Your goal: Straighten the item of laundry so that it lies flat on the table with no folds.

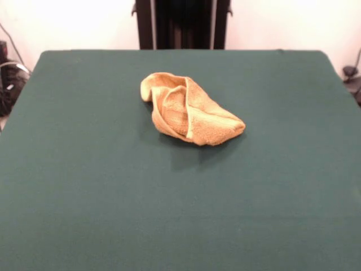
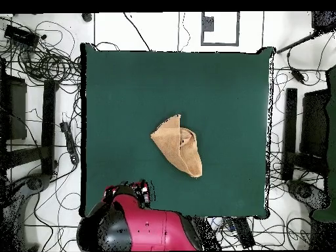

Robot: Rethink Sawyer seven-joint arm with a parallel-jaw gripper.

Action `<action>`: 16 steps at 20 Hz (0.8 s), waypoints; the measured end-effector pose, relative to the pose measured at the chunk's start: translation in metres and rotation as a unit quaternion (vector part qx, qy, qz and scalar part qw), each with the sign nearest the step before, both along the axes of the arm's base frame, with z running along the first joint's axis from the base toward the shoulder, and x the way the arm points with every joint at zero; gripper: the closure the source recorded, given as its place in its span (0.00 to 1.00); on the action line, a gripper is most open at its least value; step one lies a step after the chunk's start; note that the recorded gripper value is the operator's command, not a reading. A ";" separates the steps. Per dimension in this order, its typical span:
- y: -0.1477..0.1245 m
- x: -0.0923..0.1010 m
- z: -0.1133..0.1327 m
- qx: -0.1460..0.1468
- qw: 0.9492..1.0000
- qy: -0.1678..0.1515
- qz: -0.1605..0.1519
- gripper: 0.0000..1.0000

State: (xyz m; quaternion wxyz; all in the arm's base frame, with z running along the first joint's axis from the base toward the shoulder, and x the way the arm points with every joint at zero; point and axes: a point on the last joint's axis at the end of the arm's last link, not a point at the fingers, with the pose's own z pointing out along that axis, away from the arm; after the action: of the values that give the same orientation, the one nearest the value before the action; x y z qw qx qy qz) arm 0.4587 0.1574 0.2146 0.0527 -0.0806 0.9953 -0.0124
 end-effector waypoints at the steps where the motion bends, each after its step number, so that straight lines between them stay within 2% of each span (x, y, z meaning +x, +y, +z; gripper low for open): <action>1: 0.000 -0.001 -0.004 -0.001 1.000 0.001 0.000 0.00; 6: 0.002 -0.003 -0.021 -0.005 1.000 0.002 0.003 0.00; 16: 0.014 -0.012 -0.078 -0.011 1.000 -0.001 0.020 0.00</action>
State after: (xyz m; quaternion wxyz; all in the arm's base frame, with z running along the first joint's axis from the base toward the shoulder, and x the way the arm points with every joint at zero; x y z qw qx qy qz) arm 0.4470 0.1716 0.1370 0.0530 -0.1006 0.9933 -0.0222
